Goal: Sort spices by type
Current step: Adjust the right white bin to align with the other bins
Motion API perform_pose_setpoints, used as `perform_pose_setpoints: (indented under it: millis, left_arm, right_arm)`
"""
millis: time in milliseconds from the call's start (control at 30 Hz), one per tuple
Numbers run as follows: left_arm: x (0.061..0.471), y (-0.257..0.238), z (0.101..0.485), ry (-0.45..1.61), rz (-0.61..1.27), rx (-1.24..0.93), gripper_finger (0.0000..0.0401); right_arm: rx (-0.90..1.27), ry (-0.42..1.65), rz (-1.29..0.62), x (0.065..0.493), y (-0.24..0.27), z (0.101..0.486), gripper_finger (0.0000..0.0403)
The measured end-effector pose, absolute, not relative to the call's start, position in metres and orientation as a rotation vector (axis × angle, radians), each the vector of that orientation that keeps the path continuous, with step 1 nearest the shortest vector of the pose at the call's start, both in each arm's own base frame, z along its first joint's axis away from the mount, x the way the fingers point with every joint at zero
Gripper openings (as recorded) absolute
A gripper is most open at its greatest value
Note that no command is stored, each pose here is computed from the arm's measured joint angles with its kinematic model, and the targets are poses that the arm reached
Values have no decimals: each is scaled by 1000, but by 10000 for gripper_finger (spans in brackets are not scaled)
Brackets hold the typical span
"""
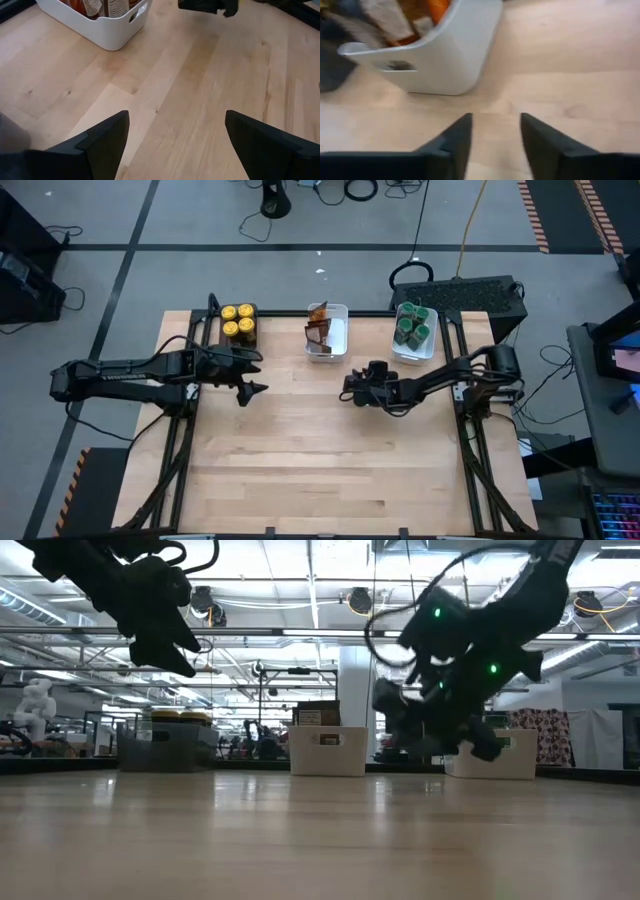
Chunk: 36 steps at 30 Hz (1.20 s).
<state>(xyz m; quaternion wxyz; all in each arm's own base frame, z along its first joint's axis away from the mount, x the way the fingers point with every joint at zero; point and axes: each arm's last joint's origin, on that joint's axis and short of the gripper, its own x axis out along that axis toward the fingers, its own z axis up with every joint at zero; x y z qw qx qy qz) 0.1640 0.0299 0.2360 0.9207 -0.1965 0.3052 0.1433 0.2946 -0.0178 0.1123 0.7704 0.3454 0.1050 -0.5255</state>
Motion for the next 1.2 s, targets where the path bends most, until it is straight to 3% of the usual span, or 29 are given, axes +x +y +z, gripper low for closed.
perform_pose_setpoints:
  millis: [167,233,567,1200]
  left_arm:
    - [164,30,236,627,294,-403,334]
    - [164,30,236,626,294,-403,334]
    - [164,30,236,625,301,-422,334]
    - [164,30,236,625,301,-423,334]
  right_arm:
    - [744,255,-1211,292,-30,98,37]
    - [719,265,-1224,292,-36,96,11]
    - [636,266,-1378,282,-59,91,2]
    - [543,512,-1569,248,-60,81,0]
